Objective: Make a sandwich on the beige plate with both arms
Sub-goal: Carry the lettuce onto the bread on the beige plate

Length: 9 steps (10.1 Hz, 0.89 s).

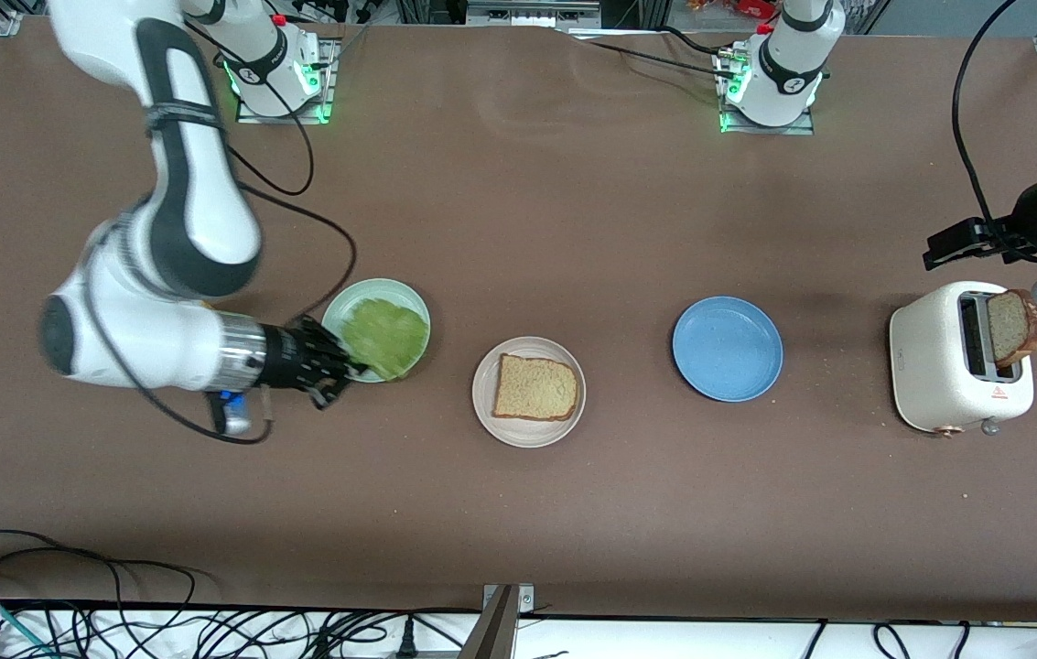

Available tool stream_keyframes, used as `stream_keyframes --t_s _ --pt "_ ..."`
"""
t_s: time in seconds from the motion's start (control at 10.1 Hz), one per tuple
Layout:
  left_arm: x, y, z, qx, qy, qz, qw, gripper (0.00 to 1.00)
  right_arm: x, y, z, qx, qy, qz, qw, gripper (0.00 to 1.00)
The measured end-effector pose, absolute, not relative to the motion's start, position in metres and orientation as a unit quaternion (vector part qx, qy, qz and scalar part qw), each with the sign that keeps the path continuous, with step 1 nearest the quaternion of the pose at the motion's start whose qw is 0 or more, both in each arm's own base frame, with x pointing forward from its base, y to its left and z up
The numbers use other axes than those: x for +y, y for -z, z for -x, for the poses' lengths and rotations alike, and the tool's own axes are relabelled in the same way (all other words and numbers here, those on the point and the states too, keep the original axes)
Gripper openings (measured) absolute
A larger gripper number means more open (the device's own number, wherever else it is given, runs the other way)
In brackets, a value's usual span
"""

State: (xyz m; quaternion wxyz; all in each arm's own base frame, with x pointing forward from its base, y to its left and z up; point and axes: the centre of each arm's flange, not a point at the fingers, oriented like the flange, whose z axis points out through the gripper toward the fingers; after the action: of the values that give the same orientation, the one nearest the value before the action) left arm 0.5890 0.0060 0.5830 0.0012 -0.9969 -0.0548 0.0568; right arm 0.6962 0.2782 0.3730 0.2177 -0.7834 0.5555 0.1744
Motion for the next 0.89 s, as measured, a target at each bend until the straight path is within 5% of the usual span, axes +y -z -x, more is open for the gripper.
stream_keyframes --t_s 0.39,0.89 --pt "0.006 -0.583 -0.589 -0.054 -0.057 0.997 0.001 1.0 0.367 -0.29 -0.693 0.617 -0.113 0.711 0.317 0.06" --pt "0.001 -0.583 -0.589 -0.05 -0.057 0.997 0.001 1.0 0.394 -0.229 -0.683 0.639 -0.136 0.686 0.32 0.06"
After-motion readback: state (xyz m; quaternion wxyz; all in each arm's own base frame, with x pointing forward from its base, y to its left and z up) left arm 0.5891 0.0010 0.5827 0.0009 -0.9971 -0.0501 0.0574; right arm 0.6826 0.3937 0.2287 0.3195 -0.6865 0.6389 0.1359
